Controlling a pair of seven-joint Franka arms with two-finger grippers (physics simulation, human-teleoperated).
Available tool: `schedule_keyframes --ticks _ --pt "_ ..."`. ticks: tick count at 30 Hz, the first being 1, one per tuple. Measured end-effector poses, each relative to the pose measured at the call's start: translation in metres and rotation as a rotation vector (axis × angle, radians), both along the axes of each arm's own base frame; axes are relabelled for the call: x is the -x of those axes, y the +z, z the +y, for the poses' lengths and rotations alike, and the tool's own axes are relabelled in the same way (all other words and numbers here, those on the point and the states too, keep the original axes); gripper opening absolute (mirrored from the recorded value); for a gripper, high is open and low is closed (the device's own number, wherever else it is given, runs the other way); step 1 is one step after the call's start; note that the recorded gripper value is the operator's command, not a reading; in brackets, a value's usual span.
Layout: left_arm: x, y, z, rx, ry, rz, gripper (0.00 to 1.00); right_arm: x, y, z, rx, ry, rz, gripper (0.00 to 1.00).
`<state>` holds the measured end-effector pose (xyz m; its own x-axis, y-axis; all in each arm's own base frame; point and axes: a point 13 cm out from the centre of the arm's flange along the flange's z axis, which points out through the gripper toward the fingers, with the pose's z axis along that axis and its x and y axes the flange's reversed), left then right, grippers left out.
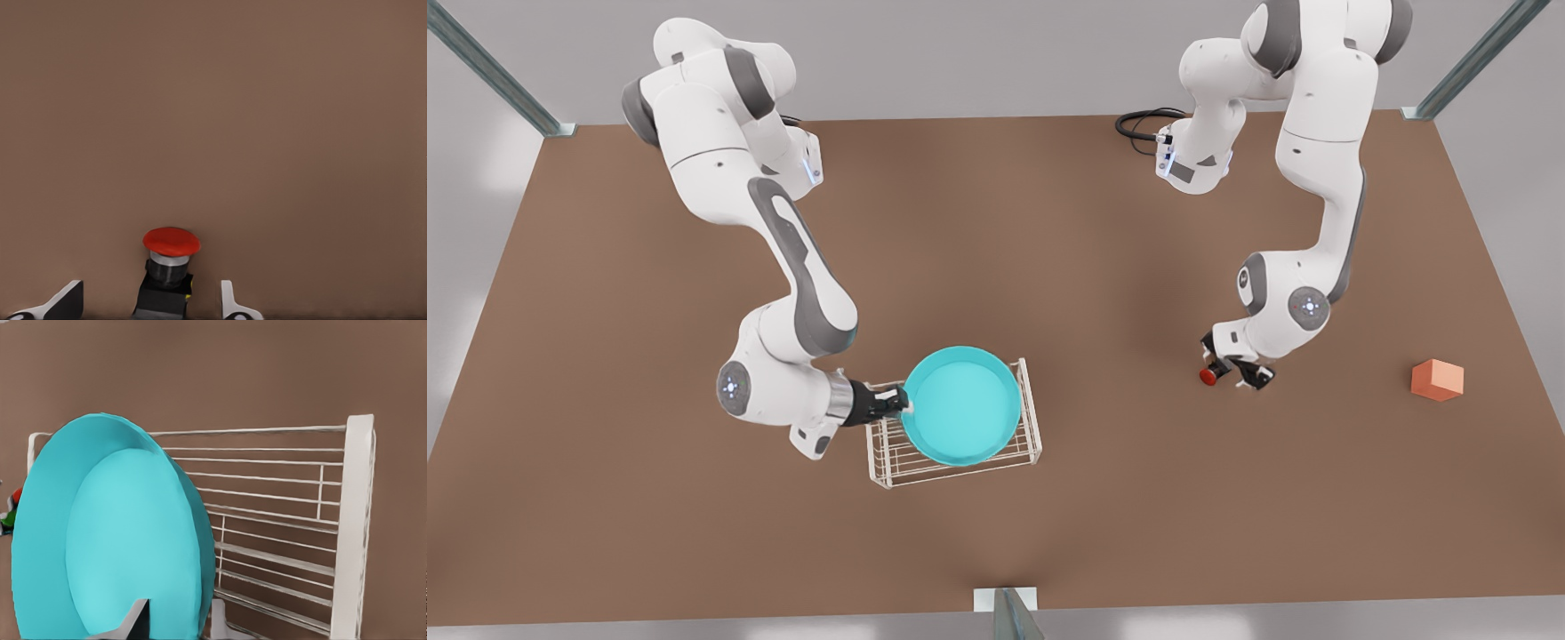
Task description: Place the plate on the shelf with right arm and place the red button switch in the plate with left arm
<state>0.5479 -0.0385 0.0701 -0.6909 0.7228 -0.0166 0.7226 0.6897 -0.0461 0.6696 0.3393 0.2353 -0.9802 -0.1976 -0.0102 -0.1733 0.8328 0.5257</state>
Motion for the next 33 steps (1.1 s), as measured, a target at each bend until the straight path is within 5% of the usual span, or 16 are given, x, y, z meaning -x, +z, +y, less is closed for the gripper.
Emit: schedule_keyframes --ticks 4,7,13,22,26,30,33 --pt "0.017 -0.011 0.000 -0.006 0.003 0.027 1.00 -0.020 0.128 -0.087 0.048 -0.095 -0.116 1.00" --pt "0.023 -0.022 0.002 -0.023 -0.015 0.027 1.00 -0.010 0.176 -0.178 0.149 -0.150 -0.108 1.00" --pt "0.014 -0.022 -0.001 -0.029 -0.020 -0.023 1.00 0.036 0.056 -0.349 0.537 -0.110 0.124 1.00" --pt "0.008 -0.041 -0.001 -0.036 -0.016 -0.054 0.98 0.045 0.052 -0.429 0.673 -0.051 0.141 1.00" --pt "0.003 -0.041 -0.001 -0.038 -0.015 -0.076 0.45 0.046 0.053 -0.430 0.674 -0.024 0.139 1.00" --pt "-0.002 -0.038 -0.002 -0.043 -0.011 -0.099 0.23 0.047 0.052 -0.430 0.671 -0.002 0.137 1.00" --pt "-0.010 -0.032 -0.003 -0.042 -0.005 -0.121 0.23 0.047 0.052 -0.429 0.668 0.013 0.136 1.00"
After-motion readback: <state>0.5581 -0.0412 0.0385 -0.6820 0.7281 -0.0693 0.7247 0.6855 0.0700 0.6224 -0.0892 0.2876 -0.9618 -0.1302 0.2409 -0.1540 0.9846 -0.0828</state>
